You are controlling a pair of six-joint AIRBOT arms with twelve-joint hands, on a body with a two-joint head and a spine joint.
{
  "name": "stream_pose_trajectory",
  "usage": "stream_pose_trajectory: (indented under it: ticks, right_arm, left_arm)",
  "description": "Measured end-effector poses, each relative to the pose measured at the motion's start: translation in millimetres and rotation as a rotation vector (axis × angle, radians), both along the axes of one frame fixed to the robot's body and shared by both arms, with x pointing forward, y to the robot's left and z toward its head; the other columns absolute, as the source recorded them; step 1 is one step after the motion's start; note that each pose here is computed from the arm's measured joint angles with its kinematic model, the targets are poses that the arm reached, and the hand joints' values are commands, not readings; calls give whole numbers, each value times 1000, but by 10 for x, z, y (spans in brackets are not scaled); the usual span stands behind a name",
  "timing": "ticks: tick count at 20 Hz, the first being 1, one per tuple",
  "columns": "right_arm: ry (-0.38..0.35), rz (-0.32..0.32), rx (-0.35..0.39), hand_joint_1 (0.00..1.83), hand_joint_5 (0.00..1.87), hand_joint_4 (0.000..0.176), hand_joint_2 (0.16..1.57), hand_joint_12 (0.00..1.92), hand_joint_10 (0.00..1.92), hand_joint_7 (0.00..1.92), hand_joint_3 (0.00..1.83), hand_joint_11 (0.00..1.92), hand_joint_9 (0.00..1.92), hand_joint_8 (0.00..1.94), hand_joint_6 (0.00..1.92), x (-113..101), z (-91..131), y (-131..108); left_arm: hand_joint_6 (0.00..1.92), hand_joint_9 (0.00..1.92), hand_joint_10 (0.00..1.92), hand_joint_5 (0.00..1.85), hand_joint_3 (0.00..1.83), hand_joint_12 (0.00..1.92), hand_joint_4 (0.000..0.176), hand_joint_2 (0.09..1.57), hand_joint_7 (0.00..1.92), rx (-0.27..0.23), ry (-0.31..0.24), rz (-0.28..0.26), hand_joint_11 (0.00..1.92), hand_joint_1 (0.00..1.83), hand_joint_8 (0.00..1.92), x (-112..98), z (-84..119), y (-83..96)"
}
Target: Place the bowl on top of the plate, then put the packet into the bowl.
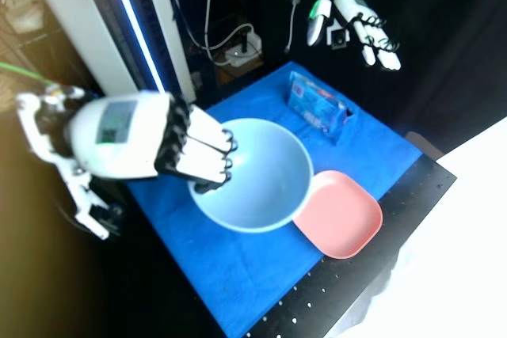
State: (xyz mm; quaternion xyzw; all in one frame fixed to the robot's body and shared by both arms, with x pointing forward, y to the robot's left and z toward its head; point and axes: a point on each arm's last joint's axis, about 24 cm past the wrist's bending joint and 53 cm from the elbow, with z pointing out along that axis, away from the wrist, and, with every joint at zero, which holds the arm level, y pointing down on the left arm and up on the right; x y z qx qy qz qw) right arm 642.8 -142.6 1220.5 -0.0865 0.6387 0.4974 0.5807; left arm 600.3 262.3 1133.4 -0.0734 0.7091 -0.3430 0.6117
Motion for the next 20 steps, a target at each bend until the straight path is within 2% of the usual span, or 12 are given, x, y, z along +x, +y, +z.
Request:
stream_pose_trajectory:
  ticks: [1, 2, 3, 4, 7, 9, 10, 11, 12, 15, 18, 20]
  right_arm:
    - [-17, -1, -3, 1251, 1139, 0, 1122, 1593, 1148, 803, 0, 772, 890, 1287, 707, 6, 31, 18]
    - [-38, -1, -1, 1270, 965, 0, 1102, 1314, 993, 1062, 0, 839, 994, 943, 921, 22, 66, 54]
    - [-44, 3, 1, 1270, 965, 0, 1102, 1314, 993, 1062, 0, 839, 994, 943, 921, 31, 71, 96]
    - [-47, 8, 10, 1246, 925, 0, 1090, 1168, 704, 1154, 2, 894, 1108, 777, 1037, 61, 78, 155]
    - [-27, 2, -2, 1250, 982, 0, 1070, 1373, 676, 1181, 1, 876, 1129, 745, 918, 191, -20, 272]
    - [-10, -12, -14, 1246, 1012, 0, 1068, 1361, 663, 1160, 0, 822, 1096, 774, 875, 289, -83, 309]
    - [-5, -18, -17, 1259, 1054, 0, 1058, 1464, 808, 1165, 1, 757, 1068, 830, 757, 329, -94, 325]
    - [0, -25, -16, 1280, 1075, 0, 1041, 1460, 886, 1229, 0, 965, 1158, 751, 692, 383, -103, 347]
    - [1, -28, -16, 1280, 1075, 0, 1041, 1460, 886, 1229, 0, 965, 1158, 751, 692, 415, -106, 368]
    - [12, -33, -18, 1286, 1138, 0, 1051, 1695, 1301, 1139, 0, 1081, 1151, 986, 521, 536, -158, 488]
    - [32, -42, -28, 1198, 1129, 0, 1045, 1904, 1726, 1038, 0, 1226, 1174, 1393, 728, 651, -240, 594]
    - [43, -44, -32, 1193, 1112, 0, 1051, 1918, 1809, 986, 1, 1230, 1142, 1505, 761, 711, -281, 680]
  left_arm:
    - [0, 0, 0, 0, 0, 0, 176, 1080, 0, -1, 0, 0, 0, 0, 0, 0, -1, -1]
    - [0, 0, 0, 0, 0, 0, 176, 1085, 0, 0, 0, -1, 0, 0, 0, -1, 0, -2]
    - [0, 0, 0, 0, 0, 0, 176, 1085, 0, 0, 0, -1, 0, 0, 0, -1, 0, -3]
    - [0, 0, 0, 0, 0, 0, 176, 1089, 0, 0, 0, -1, 0, 0, 0, -1, -2, -3]
    - [0, 0, 0, 0, 3, 0, 176, 1102, 0, 0, -1, -1, 0, 5, 0, 2, 1, 1]
    - [0, 0, 0, 0, 3, 0, 176, 1103, 1, 0, -3, 1, 0, 0, 0, 7, 8, 8]
    - [0, 0, 0, 0, 0, 0, 176, 1098, 0, 0, -3, 1, 0, 0, 0, 8, 7, 10]
    - [0, 0, 0, 0, 3, 0, 176, 1103, 0, 0, -2, 1, 0, 0, 0, 7, 6, 9]
    - [0, 0, 0, 0, 3, 0, 176, 1103, 0, 0, -2, 0, 0, 0, 0, 7, 7, 8]
    - [0, 0, 0, 0, 0, 0, 176, 1096, 7, 1, -5, 0, 0, 8, 3, 15, 14, 16]
    - [1, 0, 0, 3, 0, 0, 176, 1087, 8, 1, -5, -1, 0, 28, 2, 19, 14, 20]
    - [1, 0, 0, 4, 0, 0, 176, 1081, 12, 0, -5, 1, 0, 29, 3, 21, 15, 24]
